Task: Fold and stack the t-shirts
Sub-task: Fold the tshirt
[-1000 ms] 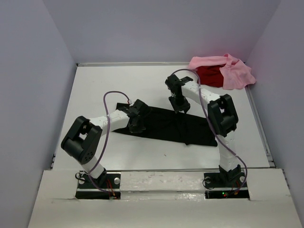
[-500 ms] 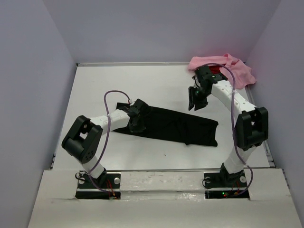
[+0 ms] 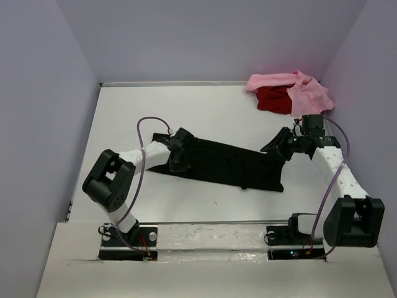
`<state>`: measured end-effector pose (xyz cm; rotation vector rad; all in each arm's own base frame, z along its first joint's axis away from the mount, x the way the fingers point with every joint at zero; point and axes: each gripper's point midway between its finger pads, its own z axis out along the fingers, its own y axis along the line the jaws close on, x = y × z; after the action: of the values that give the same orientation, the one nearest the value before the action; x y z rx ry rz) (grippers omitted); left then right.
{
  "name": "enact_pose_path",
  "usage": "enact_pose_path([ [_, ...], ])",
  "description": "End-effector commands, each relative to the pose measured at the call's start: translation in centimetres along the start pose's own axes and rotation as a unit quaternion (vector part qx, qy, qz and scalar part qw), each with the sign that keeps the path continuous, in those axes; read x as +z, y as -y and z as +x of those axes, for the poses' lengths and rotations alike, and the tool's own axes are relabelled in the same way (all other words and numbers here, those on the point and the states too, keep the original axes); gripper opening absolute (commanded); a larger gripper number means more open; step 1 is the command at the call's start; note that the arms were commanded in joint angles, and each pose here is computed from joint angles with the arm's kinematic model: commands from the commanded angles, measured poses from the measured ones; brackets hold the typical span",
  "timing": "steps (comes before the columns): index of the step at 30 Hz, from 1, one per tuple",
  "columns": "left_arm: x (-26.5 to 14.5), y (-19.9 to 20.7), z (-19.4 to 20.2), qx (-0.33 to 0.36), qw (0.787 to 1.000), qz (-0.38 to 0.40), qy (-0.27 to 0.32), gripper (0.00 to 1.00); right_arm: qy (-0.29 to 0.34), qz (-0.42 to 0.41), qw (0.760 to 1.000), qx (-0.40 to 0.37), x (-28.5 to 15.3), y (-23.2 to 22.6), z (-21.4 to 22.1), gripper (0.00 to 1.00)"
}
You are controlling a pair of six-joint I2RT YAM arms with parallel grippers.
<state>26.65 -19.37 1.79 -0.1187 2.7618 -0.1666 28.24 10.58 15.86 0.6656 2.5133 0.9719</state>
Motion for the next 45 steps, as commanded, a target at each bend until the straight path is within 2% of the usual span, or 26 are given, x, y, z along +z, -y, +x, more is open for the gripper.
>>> enact_pose_path([
  [1, 0.6, -1.9, 0.6, 0.015, 0.999, -0.042, -0.017, 0.07, 0.022, -0.047, 0.997, 0.051, -0.6, -1.6, 0.3, 0.39],
  [3, 0.6, -1.9, 0.4, 0.016, 0.999, -0.042, -0.015, 0.07, 0.039, -0.027, 0.997, 0.062, -0.8, 0.0, 0.5, 0.4],
  [6, 0.5, -2.0, 0.3, 0.018, 0.999, -0.043, -0.016, 0.07, 0.014, -0.023, 0.994, 0.107, 0.0, 2.1, 2.0, 0.39],
  [11, 0.4, -2.2, -0.2, 0.008, 0.999, -0.038, -0.017, 0.07, 0.06, -0.02, 0.984, 0.165, -0.2, 4.3, 3.4, 0.4],
  [15, 0.6, -2.2, -0.8, 0.003, 0.999, -0.034, -0.019, 0.07, 0.055, 0.001, 0.977, 0.207, 1.0, 7.1, 5.6, 0.4],
  [21, 0.5, -2.4, -1.4, 0.007, 0.999, -0.036, -0.014, 0.07, 0.092, 0.038, 0.972, 0.211, 0.6, 8.8, 5.5, 0.41],
  [32, 0.1, -4.2, -1.9, 0.007, 0.998, -0.055, -0.011, 0.07, 0.122, 0.077, 0.965, 0.218, 2.6, 12.1, 4.8, 0.41],
  [45, 0.3, -5.1, -1.7, 0.007, 0.998, -0.058, -0.015, 0.07, 0.127, 0.025, 0.969, 0.209, 4.1, 9.8, 1.6, 0.41],
])
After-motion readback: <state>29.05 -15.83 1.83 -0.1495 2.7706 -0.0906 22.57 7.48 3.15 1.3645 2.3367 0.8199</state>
